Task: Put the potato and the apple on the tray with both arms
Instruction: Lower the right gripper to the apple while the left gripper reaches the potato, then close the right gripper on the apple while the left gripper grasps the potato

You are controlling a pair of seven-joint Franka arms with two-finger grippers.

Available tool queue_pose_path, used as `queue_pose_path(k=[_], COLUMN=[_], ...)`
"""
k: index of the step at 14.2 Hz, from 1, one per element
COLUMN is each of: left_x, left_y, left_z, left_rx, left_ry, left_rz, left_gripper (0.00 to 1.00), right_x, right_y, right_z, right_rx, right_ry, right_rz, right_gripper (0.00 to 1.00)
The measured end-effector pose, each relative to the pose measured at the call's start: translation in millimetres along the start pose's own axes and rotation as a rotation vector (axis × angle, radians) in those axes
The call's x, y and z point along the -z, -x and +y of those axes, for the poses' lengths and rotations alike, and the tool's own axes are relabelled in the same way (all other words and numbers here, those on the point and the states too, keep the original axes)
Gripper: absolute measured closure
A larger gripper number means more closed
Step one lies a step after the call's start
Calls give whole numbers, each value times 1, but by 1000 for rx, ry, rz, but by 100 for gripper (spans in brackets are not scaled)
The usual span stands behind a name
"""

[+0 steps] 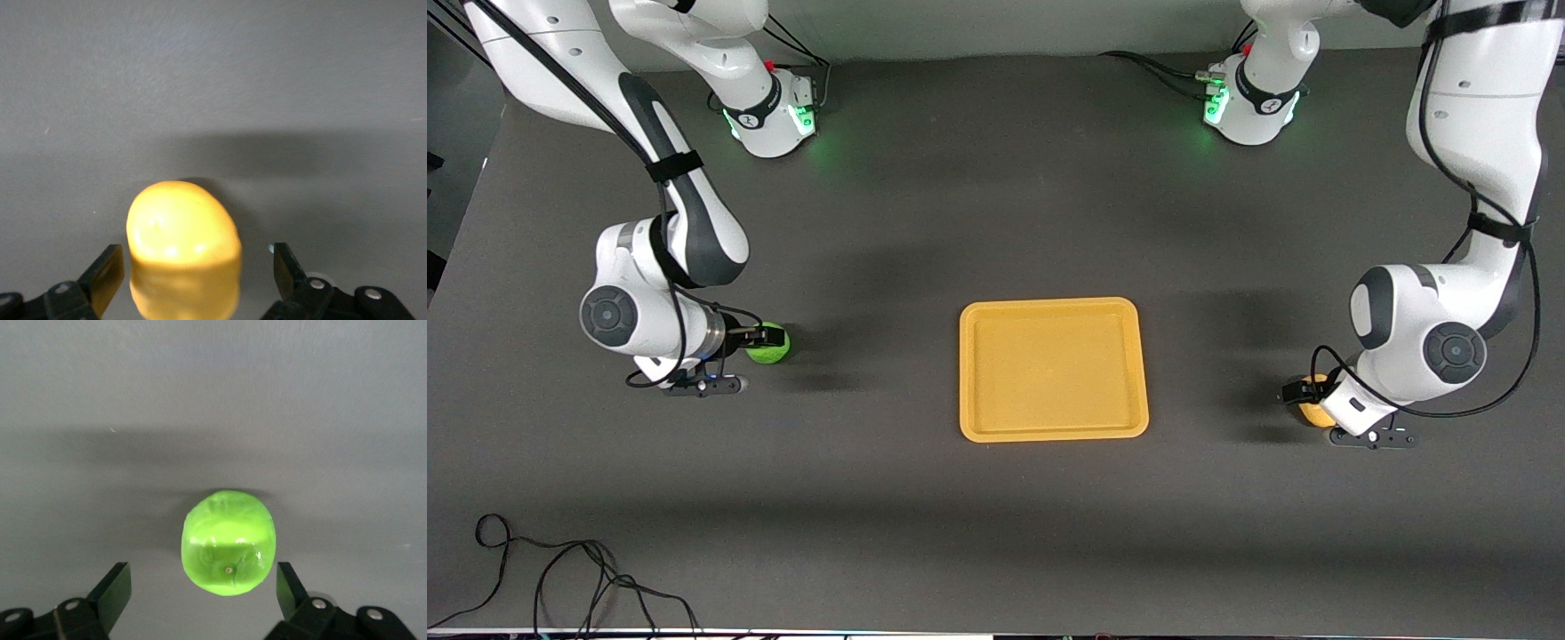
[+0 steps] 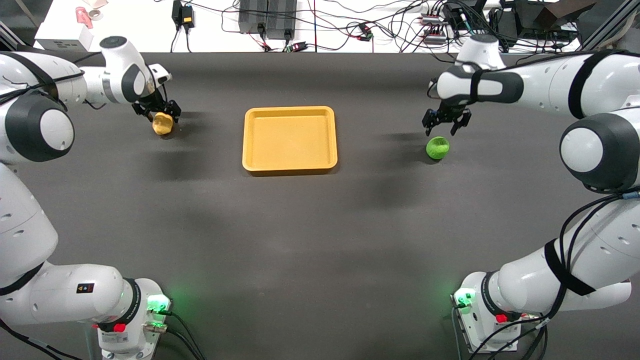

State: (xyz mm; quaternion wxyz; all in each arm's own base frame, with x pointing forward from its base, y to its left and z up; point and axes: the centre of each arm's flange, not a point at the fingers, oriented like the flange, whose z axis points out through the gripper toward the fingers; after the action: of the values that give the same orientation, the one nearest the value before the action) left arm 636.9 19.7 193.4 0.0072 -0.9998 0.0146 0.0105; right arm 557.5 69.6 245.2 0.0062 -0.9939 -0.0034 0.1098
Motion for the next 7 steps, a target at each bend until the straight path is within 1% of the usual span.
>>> queue_pose_path(k=[1,3,5,6,7], left_x=[-7,-15,-16,-15,-14], left_y=[3,8,8,8,8], left_z=[-5,-11,-11,-10,-10], left_rx=[9,18,20,24,30], left_ry=[0,1,2,2,2], left_rz=[10,18,20,21,22], left_gripper=[0,0,3,11,25], right_x=[-9,-24,-32,-35,-37], right_y=[4,9,10,9,8], right_z=[1,1,2,2,3], right_rx=[0,-1,2,4,3], right_ry=[1,1,6,8,8], right_rz=[-8,-22,-32,-30,-26], right_gripper=[1,1,1,1,1])
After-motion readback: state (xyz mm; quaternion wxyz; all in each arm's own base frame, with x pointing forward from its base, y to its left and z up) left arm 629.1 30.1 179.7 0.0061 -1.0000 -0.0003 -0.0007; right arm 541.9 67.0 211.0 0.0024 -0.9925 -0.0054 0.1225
